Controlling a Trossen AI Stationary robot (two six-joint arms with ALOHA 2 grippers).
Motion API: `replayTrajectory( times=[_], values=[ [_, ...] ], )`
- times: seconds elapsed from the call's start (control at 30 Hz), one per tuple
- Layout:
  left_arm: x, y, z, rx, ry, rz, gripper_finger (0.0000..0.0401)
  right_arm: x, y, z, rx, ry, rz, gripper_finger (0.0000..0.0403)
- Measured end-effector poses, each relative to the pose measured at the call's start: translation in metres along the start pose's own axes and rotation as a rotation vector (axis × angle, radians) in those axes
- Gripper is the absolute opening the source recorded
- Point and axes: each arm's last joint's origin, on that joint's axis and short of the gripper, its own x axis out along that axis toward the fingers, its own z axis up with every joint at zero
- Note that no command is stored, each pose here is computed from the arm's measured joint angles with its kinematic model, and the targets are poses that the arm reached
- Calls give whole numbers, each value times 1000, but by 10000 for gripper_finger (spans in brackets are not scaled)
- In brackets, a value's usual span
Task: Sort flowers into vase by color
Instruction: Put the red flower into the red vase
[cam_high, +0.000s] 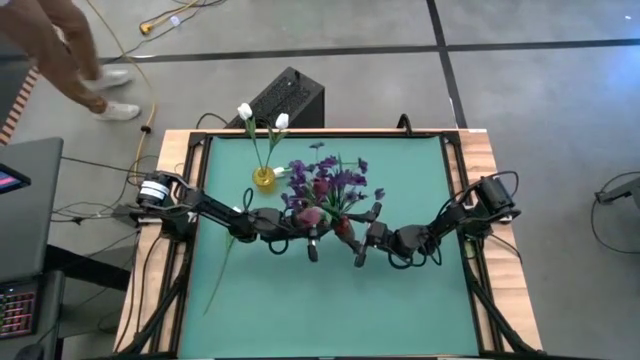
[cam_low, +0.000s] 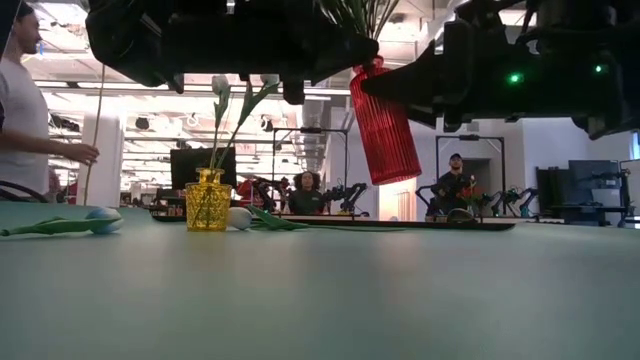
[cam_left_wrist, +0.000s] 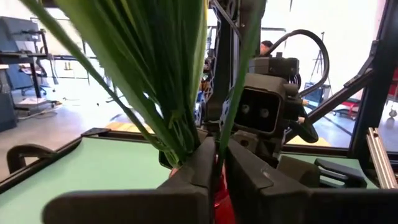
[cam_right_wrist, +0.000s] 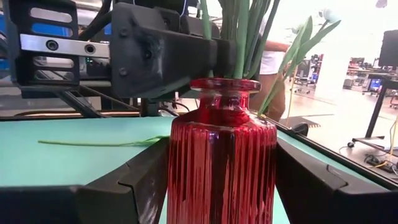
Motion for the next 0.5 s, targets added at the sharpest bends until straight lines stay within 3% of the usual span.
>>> replayTrajectory(
  times=[0.3, 0.5],
  values=[
    [0, -1, -1, -24, 23, -9, 104, 0, 0, 0, -3, 5, -2, 276],
    [-6, 1, 12, 10, 92, -10, 144, 1, 0, 1, -1, 0, -18, 276]
  ],
)
